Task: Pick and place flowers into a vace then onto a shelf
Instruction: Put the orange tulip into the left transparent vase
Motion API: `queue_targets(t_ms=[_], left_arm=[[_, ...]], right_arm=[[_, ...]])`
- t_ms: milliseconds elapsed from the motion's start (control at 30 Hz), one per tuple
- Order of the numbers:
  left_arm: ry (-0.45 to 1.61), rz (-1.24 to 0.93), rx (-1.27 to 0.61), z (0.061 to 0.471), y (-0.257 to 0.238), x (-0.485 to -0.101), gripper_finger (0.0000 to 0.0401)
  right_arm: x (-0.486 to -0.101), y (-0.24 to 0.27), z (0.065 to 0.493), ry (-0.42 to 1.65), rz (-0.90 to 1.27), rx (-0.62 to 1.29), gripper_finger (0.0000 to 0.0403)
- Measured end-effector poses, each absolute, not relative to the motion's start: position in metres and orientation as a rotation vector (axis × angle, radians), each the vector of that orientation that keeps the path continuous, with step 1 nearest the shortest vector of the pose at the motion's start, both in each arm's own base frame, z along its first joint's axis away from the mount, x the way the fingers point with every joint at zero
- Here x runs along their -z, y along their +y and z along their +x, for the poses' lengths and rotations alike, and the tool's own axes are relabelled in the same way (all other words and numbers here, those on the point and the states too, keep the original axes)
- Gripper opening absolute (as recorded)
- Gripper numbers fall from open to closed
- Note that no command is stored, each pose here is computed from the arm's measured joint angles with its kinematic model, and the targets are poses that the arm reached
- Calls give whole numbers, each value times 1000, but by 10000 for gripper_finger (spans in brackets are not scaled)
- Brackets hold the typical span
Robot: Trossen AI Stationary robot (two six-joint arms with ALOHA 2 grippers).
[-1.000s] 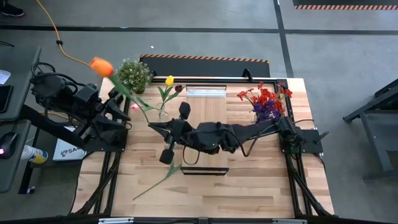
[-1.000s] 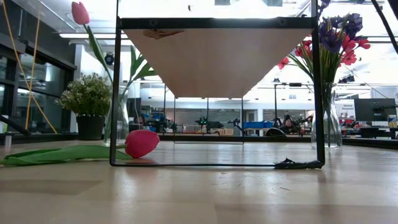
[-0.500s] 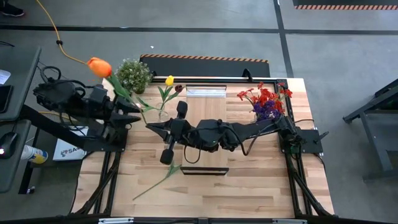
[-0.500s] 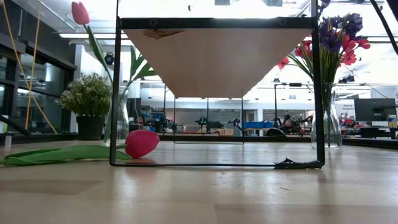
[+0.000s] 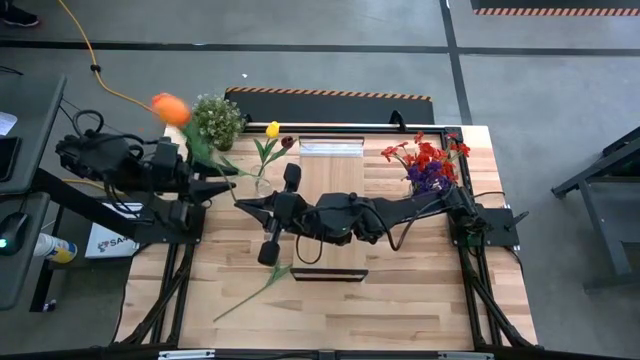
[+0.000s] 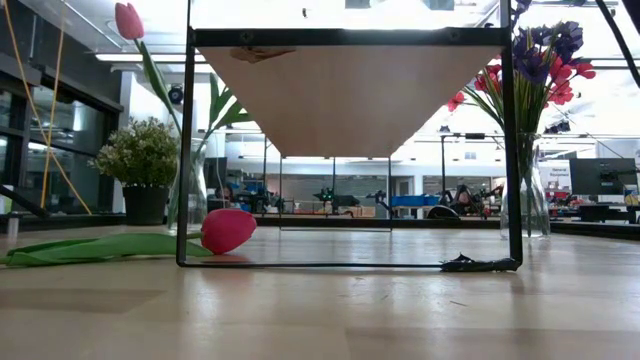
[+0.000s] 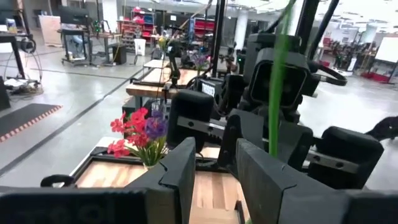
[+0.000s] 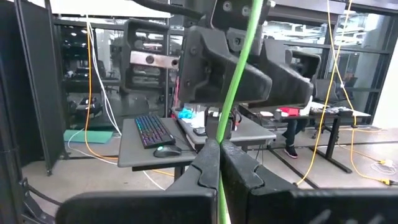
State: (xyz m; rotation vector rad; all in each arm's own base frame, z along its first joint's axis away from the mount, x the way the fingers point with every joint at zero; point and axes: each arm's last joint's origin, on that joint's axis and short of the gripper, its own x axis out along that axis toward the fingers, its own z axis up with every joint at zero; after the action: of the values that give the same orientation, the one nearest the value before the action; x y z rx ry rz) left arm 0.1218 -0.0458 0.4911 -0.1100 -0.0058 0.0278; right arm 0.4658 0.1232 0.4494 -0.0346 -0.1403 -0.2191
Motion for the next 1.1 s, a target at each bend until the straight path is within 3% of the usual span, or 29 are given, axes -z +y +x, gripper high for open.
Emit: queue_targets(t_ms=[467, 1100], left_arm=[[23, -213, -4, 97, -34, -488, 150], [62, -206, 32, 114, -44, -485, 150]], right_arm=[[-449, 123, 466, -135, -50, 227, 0], [-449, 112, 469, -139, -42, 237, 0]])
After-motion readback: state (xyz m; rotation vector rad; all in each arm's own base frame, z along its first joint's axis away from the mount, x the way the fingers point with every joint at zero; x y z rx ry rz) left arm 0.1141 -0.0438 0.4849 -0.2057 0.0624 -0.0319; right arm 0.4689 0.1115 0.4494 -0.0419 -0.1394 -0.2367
